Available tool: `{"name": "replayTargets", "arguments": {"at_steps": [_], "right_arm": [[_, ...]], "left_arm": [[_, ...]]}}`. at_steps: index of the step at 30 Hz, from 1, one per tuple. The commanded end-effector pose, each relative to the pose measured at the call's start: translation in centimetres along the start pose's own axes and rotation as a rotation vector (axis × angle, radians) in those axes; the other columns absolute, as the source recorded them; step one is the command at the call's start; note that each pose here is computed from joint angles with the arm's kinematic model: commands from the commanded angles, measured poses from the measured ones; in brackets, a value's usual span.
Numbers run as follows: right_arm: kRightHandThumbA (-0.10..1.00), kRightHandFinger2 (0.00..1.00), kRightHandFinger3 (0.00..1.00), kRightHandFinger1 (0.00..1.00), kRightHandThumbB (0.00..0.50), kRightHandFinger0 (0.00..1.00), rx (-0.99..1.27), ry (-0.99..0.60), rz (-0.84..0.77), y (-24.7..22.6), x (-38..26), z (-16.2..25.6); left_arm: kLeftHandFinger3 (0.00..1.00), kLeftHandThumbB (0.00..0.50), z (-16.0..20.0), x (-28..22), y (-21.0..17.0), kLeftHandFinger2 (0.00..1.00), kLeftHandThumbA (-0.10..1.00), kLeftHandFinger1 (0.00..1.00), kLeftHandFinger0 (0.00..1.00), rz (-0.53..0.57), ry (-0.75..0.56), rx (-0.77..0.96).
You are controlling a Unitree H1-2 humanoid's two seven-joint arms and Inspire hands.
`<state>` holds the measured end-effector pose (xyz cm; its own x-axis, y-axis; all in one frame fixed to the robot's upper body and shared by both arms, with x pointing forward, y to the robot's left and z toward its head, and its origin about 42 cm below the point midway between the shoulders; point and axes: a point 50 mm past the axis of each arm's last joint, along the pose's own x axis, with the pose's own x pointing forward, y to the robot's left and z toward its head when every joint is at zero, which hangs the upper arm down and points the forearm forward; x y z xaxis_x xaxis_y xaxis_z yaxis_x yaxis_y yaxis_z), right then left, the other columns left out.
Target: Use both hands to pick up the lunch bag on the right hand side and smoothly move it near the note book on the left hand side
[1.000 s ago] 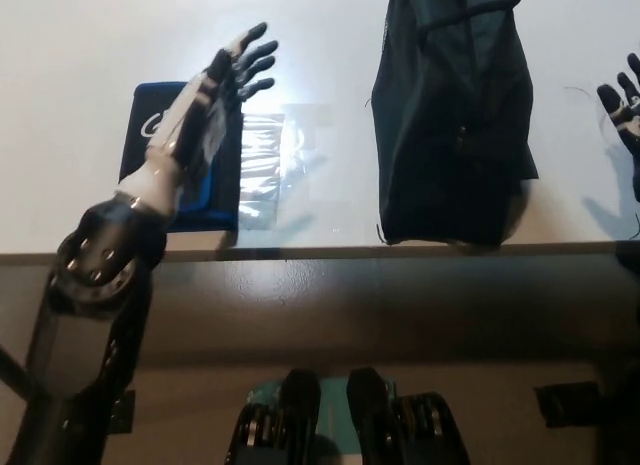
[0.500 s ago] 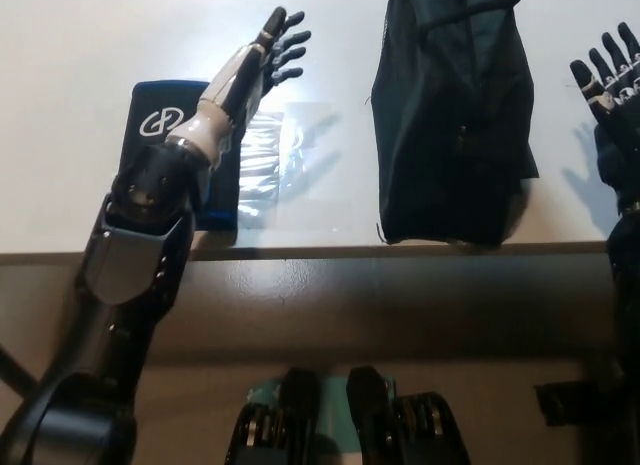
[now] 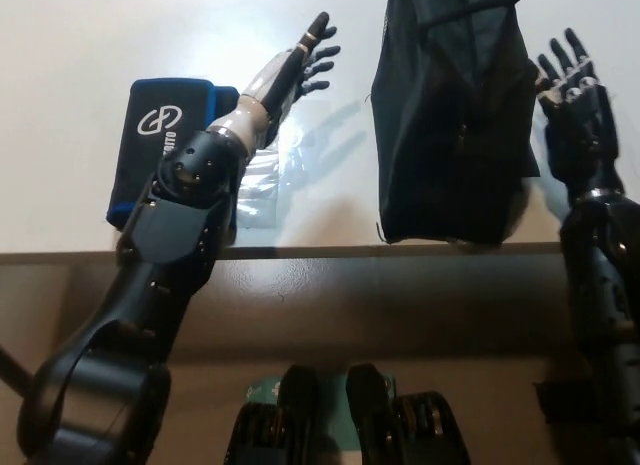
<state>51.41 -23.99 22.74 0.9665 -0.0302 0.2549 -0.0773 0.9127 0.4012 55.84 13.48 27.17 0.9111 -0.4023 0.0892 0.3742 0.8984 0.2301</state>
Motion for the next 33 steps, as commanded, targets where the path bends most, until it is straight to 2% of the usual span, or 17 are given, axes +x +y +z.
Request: {"name": "replayTargets", "arguments": {"at_steps": [1, 4, 8, 11, 16, 21, 24, 29, 31, 33], "right_arm": [[1.00, 1.00, 1.00, 1.00, 0.239, 1.00, -0.009, -0.109, 0.082, 4.0, 2.2, 1.9], [1.00, 1.00, 1.00, 1.00, 0.241, 1.00, -0.009, -0.109, 0.084, 5.2, 2.3, 1.1], [1.00, 1.00, 1.00, 1.00, 0.229, 1.00, 0.010, -0.101, 0.106, 6.9, 2.4, 0.1], [1.00, 1.00, 1.00, 1.00, 0.249, 1.00, 0.011, -0.088, 0.128, 8.2, 2.3, -0.8], [1.00, 1.00, 1.00, 1.00, 0.265, 1.00, 0.054, -0.065, 0.147, 9.9, 2.0, -1.8], [1.00, 1.00, 1.00, 1.00, 0.255, 1.00, 0.084, -0.053, 0.156, 11.3, 1.9, -2.5], [1.00, 1.00, 1.00, 1.00, 0.258, 1.00, 0.102, -0.045, 0.156, 12.1, 2.0, -2.7], [1.00, 1.00, 1.00, 1.00, 0.236, 1.00, 0.132, -0.030, 0.183, 13.9, 2.2, -3.2], [1.00, 1.00, 1.00, 1.00, 0.249, 1.00, 0.117, -0.024, 0.191, 14.9, 2.4, -3.3], [1.00, 1.00, 1.00, 1.00, 0.254, 1.00, 0.114, -0.020, 0.196, 15.3, 2.5, -3.4]], "left_arm": [[1.00, 0.339, 3.3, 1.4, 0.5, 1.00, 1.00, 1.00, 1.00, 0.018, -0.124, 0.039], [1.00, 0.314, 3.0, 1.3, 0.3, 1.00, 1.00, 1.00, 1.00, 0.016, -0.127, 0.061], [1.00, 0.332, 2.6, 1.3, 0.3, 1.00, 1.00, 1.00, 1.00, 0.017, -0.128, 0.062], [1.00, 0.334, 2.4, 1.1, 0.2, 1.00, 1.00, 1.00, 1.00, 0.016, -0.130, 0.083], [1.00, 0.325, 2.1, 0.8, 0.3, 1.00, 1.00, 1.00, 1.00, 0.020, -0.130, 0.102], [1.00, 0.335, 1.9, 0.4, 0.5, 1.00, 1.00, 1.00, 1.00, 0.032, -0.142, 0.081], [1.00, 0.321, 1.7, 0.1, 0.7, 1.00, 1.00, 1.00, 1.00, 0.040, -0.137, 0.055], [1.00, 0.332, 1.2, -0.7, 1.7, 1.00, 1.00, 1.00, 1.00, 0.093, -0.143, 0.037], [1.00, 0.326, 0.9, -1.2, 2.4, 1.00, 1.00, 1.00, 1.00, 0.150, -0.151, -0.005], [1.00, 0.317, 0.9, -1.5, 2.8, 1.00, 1.00, 1.00, 1.00, 0.159, -0.157, -0.005]]}}
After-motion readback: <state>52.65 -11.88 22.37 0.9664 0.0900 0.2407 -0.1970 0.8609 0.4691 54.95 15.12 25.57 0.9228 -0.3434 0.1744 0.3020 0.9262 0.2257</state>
